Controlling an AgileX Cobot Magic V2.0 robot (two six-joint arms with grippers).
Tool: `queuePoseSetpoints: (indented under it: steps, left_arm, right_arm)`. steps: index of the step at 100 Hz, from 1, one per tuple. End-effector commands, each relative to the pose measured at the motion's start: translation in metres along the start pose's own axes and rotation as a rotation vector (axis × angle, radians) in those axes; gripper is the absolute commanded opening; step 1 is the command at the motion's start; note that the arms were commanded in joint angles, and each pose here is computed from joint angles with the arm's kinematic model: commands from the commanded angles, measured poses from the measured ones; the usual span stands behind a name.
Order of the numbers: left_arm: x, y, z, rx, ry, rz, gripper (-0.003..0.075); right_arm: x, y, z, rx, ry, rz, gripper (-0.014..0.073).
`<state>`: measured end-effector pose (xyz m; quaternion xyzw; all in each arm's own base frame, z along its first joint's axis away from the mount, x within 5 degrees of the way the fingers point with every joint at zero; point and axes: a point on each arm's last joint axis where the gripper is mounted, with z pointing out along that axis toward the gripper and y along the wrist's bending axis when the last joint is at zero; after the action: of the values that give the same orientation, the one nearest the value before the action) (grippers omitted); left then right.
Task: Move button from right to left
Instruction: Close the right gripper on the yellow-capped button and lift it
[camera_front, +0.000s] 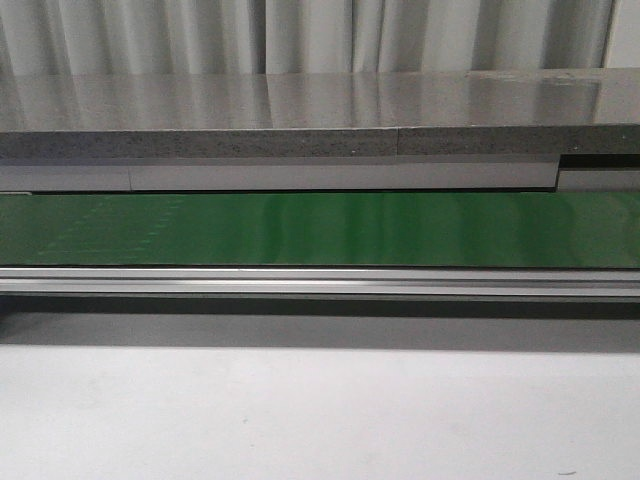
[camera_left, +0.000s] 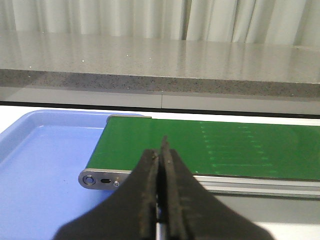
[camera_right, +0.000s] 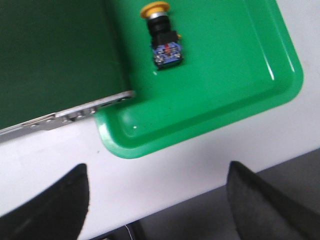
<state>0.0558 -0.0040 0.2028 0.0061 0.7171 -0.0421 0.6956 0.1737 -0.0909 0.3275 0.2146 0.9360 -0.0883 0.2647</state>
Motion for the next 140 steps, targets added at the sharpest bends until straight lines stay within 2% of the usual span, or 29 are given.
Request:
queuePoseSetpoints:
  steps: [1, 17, 69, 87, 116, 121, 128, 140]
  left_arm:
    - [0.006, 0.001, 0.000, 0.000, -0.065, -0.010, -0.0020]
    - [0.006, 0.001, 0.000, 0.000, -0.065, -0.010, -0.0020]
    - [0.006, 0.001, 0.000, 0.000, -0.065, -0.010, -0.0020]
    - [0.006, 0.001, 0.000, 0.000, -0.065, -0.010, -0.0020]
    - [0.006, 0.001, 0.000, 0.000, -0.065, -0.010, -0.0020]
    - [0.006, 0.001, 0.000, 0.000, -0.065, -0.010, -0.0020]
    - [0.006, 0.001, 0.000, 0.000, -0.065, -0.010, -0.0020]
    - [0.006, 0.001, 0.000, 0.000, -0.065, -0.010, -0.0020]
  right_arm:
    - [-0.016, -0.010, 0.001, 0.041, -0.074, 0.006, 0.0648]
    - [-0.029, -0.017, 0.028, 0.042, -0.024, 0.043, 0.0610]
    - [-0.088, -0.015, 0.137, -0.061, 0.181, 0.133, 0.0610]
    - [-0.099, -0.015, 0.173, -0.062, 0.231, 0.134, 0.0610]
    - [-0.106, -0.016, 0.209, -0.067, 0.269, 0.140, 0.0607]
    - [-0.105, -0.015, 0.213, -0.067, 0.276, 0.140, 0.0582]
    - [-0.105, -0.015, 0.216, -0.068, 0.275, 0.143, 0.0503]
    - [-0.104, -0.014, 0.220, -0.079, 0.282, 0.156, 0.0299]
